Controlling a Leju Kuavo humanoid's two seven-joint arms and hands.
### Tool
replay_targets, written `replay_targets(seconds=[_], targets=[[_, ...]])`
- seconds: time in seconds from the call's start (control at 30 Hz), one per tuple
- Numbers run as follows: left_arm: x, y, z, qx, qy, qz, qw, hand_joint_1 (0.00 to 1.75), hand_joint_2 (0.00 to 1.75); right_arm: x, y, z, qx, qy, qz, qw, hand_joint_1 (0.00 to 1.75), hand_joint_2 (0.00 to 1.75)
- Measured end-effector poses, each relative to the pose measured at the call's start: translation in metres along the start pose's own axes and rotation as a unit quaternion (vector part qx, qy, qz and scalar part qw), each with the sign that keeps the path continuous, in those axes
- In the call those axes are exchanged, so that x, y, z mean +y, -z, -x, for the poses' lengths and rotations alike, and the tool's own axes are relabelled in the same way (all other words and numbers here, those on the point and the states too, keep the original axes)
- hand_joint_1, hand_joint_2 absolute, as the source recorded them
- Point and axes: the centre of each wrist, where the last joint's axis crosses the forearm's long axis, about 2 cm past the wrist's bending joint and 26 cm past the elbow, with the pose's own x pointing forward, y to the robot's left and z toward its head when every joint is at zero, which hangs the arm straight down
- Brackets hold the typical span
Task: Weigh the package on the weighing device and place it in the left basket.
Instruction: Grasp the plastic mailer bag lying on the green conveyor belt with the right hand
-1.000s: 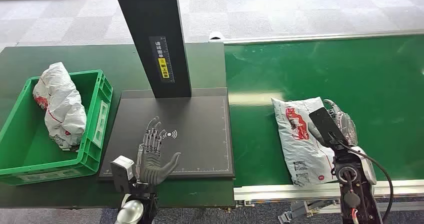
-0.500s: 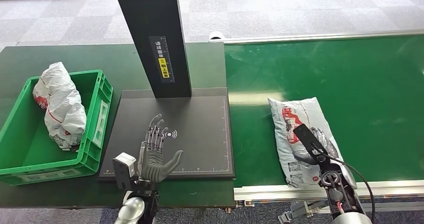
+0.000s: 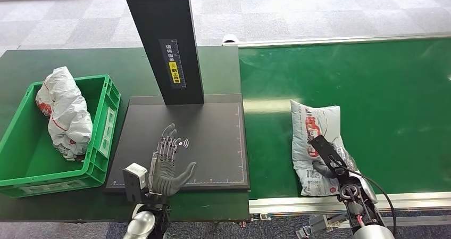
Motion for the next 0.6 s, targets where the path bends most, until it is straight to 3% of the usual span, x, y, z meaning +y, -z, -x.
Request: replay_targets(seconds=[0.6], targets=[[0.0094, -0.0054, -0.0053, -0.017, 0.013, -0.01, 1.0, 0.0, 1.75, 0.0026, -0.003, -0.0019, -0.04, 0.035, 0.033, 0.998, 1.75, 1.75]])
